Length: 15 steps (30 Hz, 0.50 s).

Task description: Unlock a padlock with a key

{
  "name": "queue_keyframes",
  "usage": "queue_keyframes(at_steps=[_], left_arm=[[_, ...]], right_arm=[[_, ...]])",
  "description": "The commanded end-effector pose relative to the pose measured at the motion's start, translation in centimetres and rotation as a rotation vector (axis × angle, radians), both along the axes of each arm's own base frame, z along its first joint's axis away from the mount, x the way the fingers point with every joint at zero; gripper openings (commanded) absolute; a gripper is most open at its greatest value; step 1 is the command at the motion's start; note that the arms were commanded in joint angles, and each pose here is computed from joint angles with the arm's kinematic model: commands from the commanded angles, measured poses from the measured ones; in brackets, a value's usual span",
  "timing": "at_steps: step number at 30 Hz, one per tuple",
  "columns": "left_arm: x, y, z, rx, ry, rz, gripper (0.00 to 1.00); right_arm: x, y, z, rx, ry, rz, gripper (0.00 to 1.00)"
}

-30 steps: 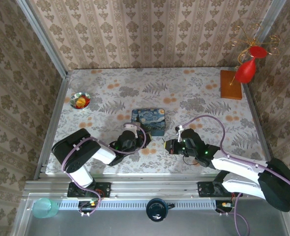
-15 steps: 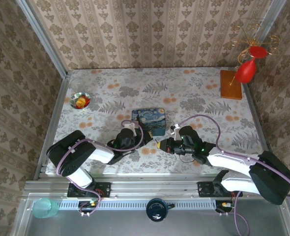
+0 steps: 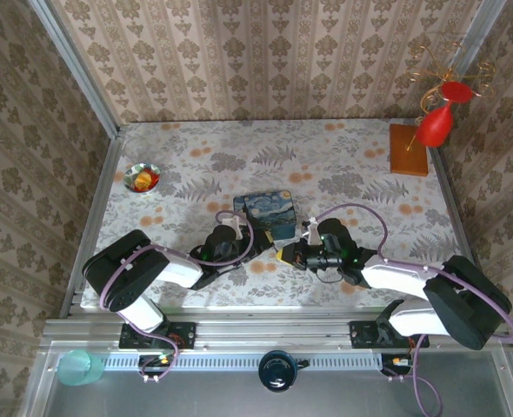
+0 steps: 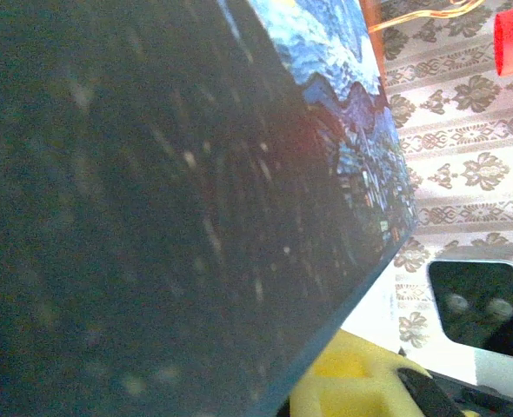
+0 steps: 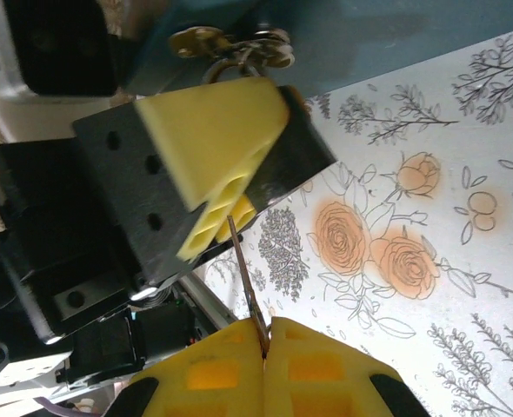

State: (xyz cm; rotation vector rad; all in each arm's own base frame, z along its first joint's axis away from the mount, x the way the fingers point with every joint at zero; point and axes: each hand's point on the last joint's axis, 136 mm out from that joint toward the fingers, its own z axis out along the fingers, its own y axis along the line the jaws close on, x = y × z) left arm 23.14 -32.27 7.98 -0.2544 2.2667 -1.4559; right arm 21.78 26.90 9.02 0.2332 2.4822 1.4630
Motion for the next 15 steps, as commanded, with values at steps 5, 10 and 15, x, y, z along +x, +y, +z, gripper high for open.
queue_keyframes(at_steps=[5, 10, 15], left_arm=[[1.0, -1.6, 4.1, -0.166, -0.056, -0.016, 0.08], [1.1, -1.8, 4.1, -0.19, -0.048, -0.019, 0.08], [1.2, -1.9, 4.2, -0.207, -0.046, -0.018, 0.07]], right_arm=[[-0.2, 0.4, 0.1, 0.081, 0.044, 0.031, 0.0], [0.1, -0.2, 0.2, 0.086, 0.035, 0.011, 0.0], [0.4, -1.1, -0.2, 0.094, 0.054, -0.007, 0.0]])
